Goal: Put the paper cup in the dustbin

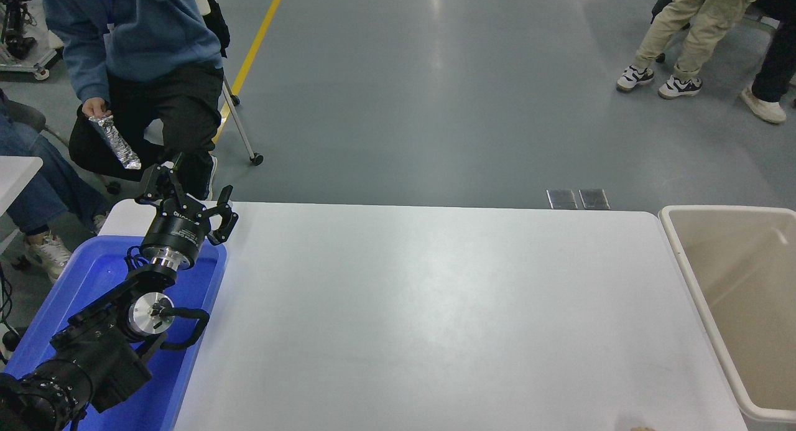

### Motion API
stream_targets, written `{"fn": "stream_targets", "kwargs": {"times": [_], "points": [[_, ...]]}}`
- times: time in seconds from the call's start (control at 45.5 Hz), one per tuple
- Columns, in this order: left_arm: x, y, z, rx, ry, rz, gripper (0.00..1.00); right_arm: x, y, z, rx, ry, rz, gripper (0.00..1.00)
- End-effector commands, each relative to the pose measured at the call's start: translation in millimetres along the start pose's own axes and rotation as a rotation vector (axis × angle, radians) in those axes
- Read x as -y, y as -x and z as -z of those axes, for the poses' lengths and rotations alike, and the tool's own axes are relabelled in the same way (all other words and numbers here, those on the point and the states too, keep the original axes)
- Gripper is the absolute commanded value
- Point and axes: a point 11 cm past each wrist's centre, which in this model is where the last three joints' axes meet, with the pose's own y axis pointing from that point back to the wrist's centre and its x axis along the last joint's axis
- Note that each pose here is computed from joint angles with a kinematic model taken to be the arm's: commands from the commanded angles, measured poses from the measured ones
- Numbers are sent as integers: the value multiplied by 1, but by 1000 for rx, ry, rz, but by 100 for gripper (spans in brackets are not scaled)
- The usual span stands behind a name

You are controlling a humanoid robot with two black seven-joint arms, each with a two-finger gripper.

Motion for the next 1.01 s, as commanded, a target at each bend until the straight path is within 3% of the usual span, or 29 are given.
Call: {"fn": "stream_targets", "kwargs": {"times": [0.0,0.396,0.989], "points": [[0,0,0,0,0,0,100,0,4,28,337,-156,17,100],[0,0,0,0,0,0,100,-15,43,82,744,-372,170,100],[0,0,0,0,0,0,100,-61,168,122,1097,-573,346,100]]}}
